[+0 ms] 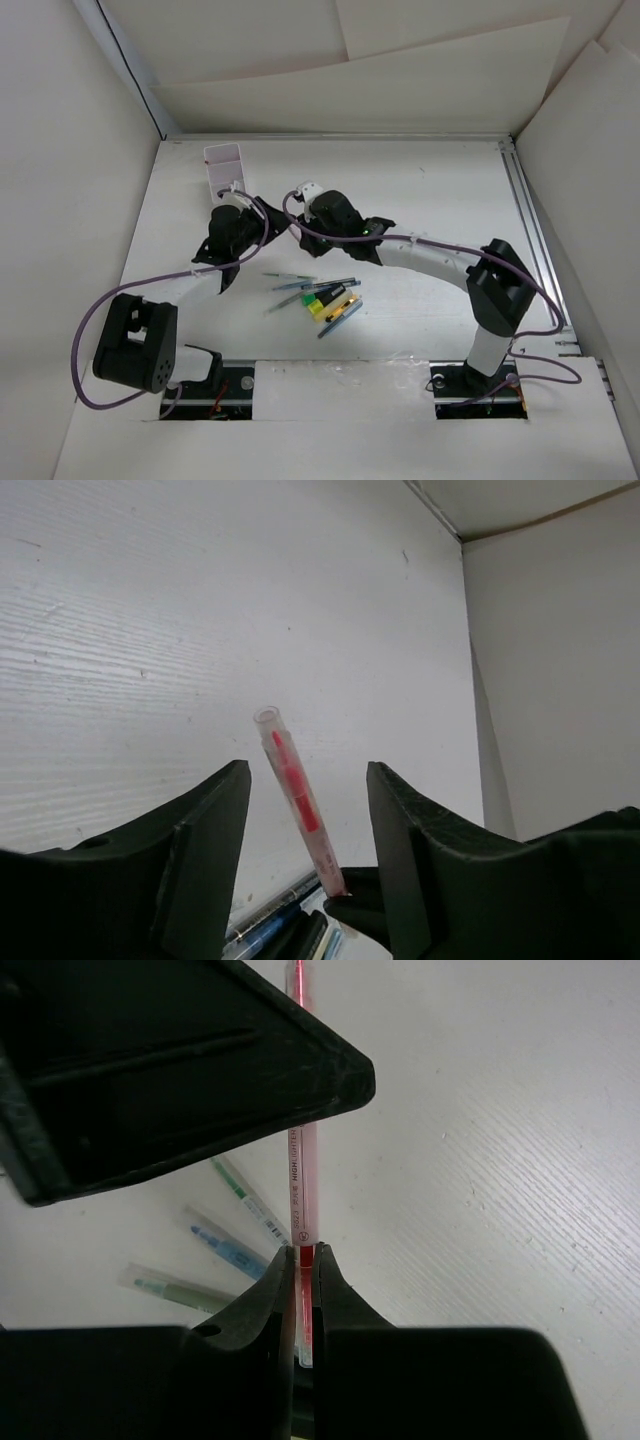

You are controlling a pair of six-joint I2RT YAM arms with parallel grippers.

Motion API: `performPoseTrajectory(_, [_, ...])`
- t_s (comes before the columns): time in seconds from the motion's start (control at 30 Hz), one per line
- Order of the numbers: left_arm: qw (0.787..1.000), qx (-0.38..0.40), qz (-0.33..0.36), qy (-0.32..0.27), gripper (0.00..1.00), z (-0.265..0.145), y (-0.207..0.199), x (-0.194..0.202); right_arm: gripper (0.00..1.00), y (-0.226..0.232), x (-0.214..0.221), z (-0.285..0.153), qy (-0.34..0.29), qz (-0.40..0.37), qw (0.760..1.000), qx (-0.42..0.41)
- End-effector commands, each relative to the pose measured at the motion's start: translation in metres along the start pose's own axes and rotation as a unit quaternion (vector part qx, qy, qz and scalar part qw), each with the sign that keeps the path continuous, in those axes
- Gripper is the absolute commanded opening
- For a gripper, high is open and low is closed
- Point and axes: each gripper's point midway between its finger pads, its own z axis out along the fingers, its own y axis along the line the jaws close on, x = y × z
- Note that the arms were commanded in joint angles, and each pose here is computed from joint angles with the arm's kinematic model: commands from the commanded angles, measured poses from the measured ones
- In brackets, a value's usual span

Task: Sort the stationery into containers
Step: Pick up the pen from the center of the board, then place the pen in the storage box.

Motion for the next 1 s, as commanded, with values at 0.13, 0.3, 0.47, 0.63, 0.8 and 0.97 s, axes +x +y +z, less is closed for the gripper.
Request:
performPoseTrajectory(0.13, [0.999, 0.009, 0.017, -0.036, 0.28, 0.01, -0.012, -0.023, 0.0, 0.021, -0.041, -0.025, -0.064, 0.006, 0.997, -0.049])
performPoseTrajectory(0.3, [0.999, 0.006, 0.013, -0.047, 0.0, 0.009, -0.013, -0.028, 0.0, 0.019, -0.038, -0.024, -0.061, 0.011, 0.997, -0.043])
performPoseTrajectory(0.47, [0.997, 0.017, 0.02, -0.074, 0.0, 0.004, -0.033, -0.042, 0.21, 0.018, -0.04, -0.026, -0.068, 0.016, 0.997, -0.041])
performPoseTrajectory(0.63, [0.992, -0.017, 0.03, -0.121, 0.0, -0.002, -0.036, -0.07, 0.55, 0.014, -0.054, -0.055, -0.102, 0.028, 0.994, -0.027])
performPoseTrajectory(0.8, [0.973, -0.077, 0.048, -0.214, 0.0, -0.016, -0.042, -0.126, 0.68, 0.0, -0.073, -0.096, -0.166, 0.055, 0.984, -0.002])
performPoseTrajectory(0.97, [0.948, -0.138, 0.061, -0.279, 0.0, -0.011, -0.044, -0.191, 0.7, -0.016, -0.067, -0.106, -0.192, 0.1, 0.976, 0.02])
